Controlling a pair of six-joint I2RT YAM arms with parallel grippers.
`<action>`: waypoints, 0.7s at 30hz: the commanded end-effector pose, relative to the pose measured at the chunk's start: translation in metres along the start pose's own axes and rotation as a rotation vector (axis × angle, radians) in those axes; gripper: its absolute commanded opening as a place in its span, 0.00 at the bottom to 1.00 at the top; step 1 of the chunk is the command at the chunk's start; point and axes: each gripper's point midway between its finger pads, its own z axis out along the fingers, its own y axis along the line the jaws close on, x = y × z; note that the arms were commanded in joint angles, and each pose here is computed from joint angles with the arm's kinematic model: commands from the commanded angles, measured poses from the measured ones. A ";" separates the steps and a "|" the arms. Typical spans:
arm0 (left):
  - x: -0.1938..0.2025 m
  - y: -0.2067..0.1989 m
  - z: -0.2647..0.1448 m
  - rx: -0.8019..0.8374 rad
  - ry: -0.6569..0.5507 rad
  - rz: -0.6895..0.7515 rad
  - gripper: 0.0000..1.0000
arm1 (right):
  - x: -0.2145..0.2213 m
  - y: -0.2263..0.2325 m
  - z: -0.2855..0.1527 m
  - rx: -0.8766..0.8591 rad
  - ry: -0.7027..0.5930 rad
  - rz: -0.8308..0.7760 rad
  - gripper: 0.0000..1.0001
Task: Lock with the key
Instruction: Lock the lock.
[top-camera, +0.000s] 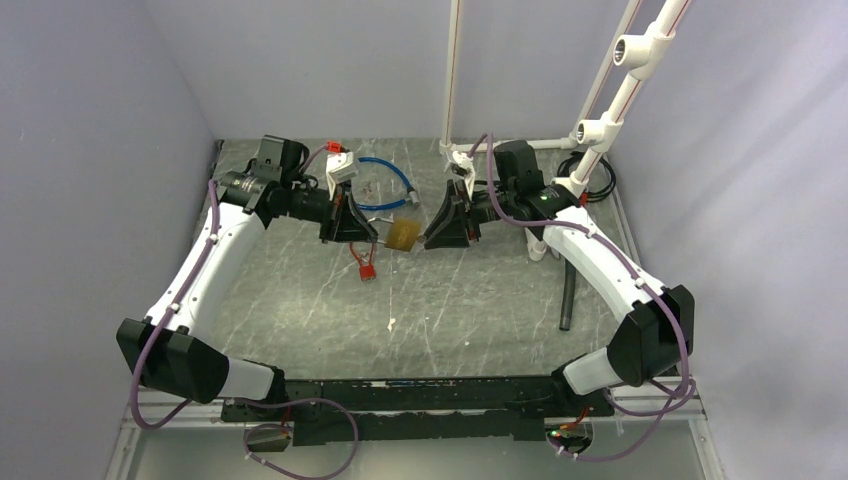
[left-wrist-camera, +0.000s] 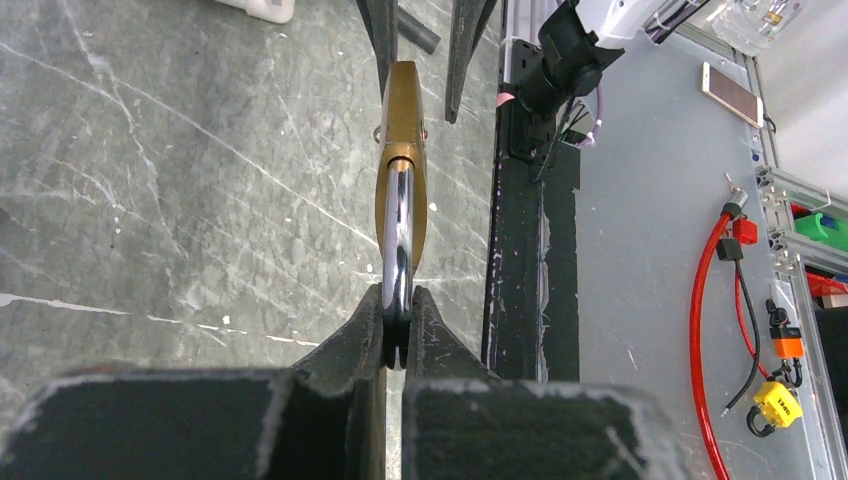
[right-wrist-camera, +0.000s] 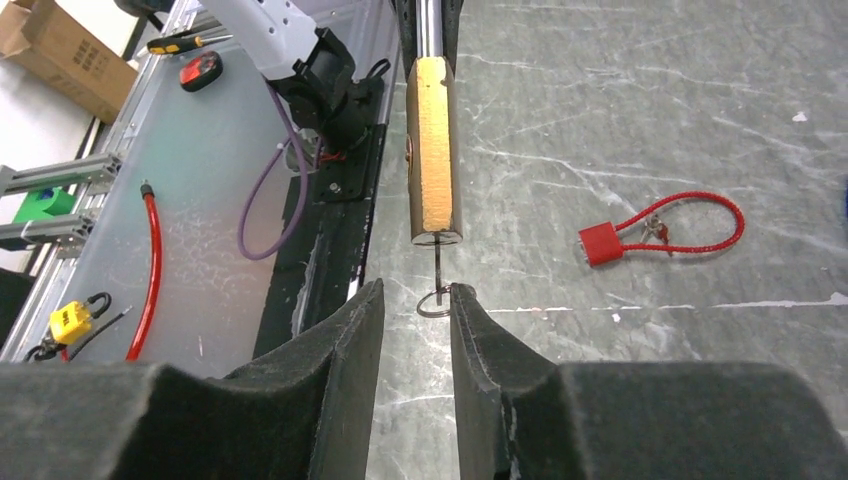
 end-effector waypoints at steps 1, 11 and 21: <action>-0.029 -0.024 -0.006 0.060 -0.089 0.113 0.00 | -0.024 0.004 0.001 -0.034 -0.041 -0.085 0.32; -0.032 -0.022 -0.006 0.056 -0.095 0.109 0.00 | -0.018 0.000 0.005 -0.031 -0.027 -0.081 0.17; -0.026 -0.009 -0.015 0.001 -0.101 0.070 0.00 | -0.007 -0.005 -0.010 0.013 -0.011 -0.032 0.00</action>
